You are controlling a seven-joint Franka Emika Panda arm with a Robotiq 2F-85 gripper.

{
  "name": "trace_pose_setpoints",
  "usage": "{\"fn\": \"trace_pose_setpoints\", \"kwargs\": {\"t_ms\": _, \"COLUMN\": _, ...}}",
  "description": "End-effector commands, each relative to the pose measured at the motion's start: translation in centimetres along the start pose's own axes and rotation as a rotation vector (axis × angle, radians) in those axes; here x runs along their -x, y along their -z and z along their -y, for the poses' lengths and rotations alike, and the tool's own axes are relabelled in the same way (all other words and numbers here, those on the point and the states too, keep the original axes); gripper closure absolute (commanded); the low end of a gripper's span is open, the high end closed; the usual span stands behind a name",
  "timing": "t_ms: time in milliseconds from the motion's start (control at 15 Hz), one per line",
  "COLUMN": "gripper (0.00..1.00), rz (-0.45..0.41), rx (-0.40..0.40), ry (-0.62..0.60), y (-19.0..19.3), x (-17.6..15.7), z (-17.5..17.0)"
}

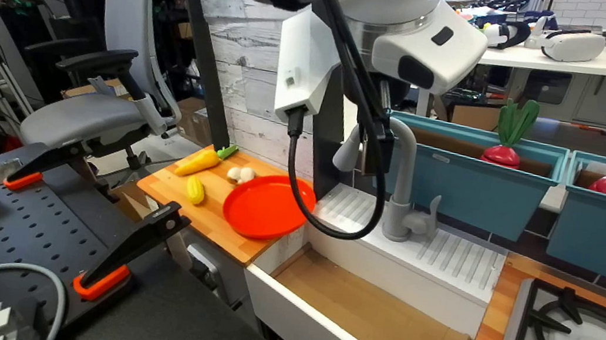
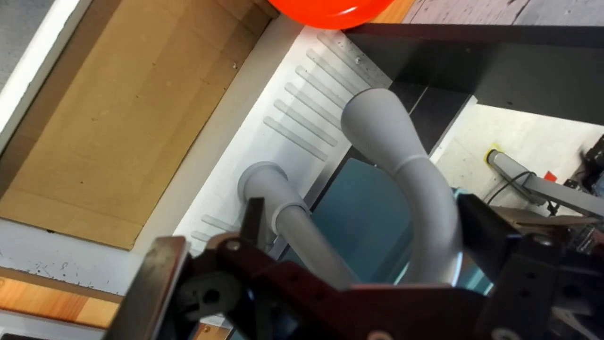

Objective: Move the carrot plushie away from you, then turn the tap nozzle to the right, finally, put the doll on the orange plate

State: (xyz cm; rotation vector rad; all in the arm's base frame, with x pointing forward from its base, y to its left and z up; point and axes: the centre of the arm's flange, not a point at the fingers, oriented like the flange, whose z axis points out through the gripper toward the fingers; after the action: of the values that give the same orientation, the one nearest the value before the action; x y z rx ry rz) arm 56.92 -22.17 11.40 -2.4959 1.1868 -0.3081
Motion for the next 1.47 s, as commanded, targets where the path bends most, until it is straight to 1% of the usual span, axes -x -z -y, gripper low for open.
{"fn": "trace_pose_setpoints", "kwargs": {"t_ms": 0, "gripper": 0.0, "rz": -0.033, "rx": -0.061, "ry": -0.107, "y": 2.6, "x": 0.5, "z": -1.0}}
{"fn": "trace_pose_setpoints", "kwargs": {"t_ms": 267, "gripper": 0.0, "rz": -0.048, "rx": -0.139, "ry": -0.224, "y": 3.9, "x": 0.7, "z": -0.4}}
{"fn": "trace_pose_setpoints", "kwargs": {"t_ms": 533, "gripper": 0.0, "rz": -0.004, "rx": -0.227, "ry": -0.339, "y": 4.9, "x": 1.6, "z": 0.6}}
{"fn": "trace_pose_setpoints", "kwargs": {"t_ms": 667, "gripper": 0.0, "rz": 0.008, "rx": -0.248, "ry": -0.384, "y": 4.8, "x": 2.1, "z": 1.2}}
{"fn": "trace_pose_setpoints", "kwargs": {"t_ms": 800, "gripper": 0.0, "rz": 0.018, "rx": -0.247, "ry": -0.404, "y": 4.3, "x": 2.3, "z": 1.7}}
{"fn": "trace_pose_setpoints", "kwargs": {"t_ms": 1000, "gripper": 0.0, "rz": 0.03, "rx": -0.222, "ry": -0.423, "y": 3.3, "x": 2.5, "z": 2.1}}
{"fn": "trace_pose_setpoints", "kwargs": {"t_ms": 1133, "gripper": 0.0, "rz": 0.037, "rx": -0.185, "ry": -0.424, "y": 2.7, "x": 2.7, "z": 2.4}}
{"fn": "trace_pose_setpoints", "kwargs": {"t_ms": 1400, "gripper": 0.0, "rz": 0.044, "rx": -0.137, "ry": -0.42, "y": 2.1, "x": 3.2, "z": 3.2}}
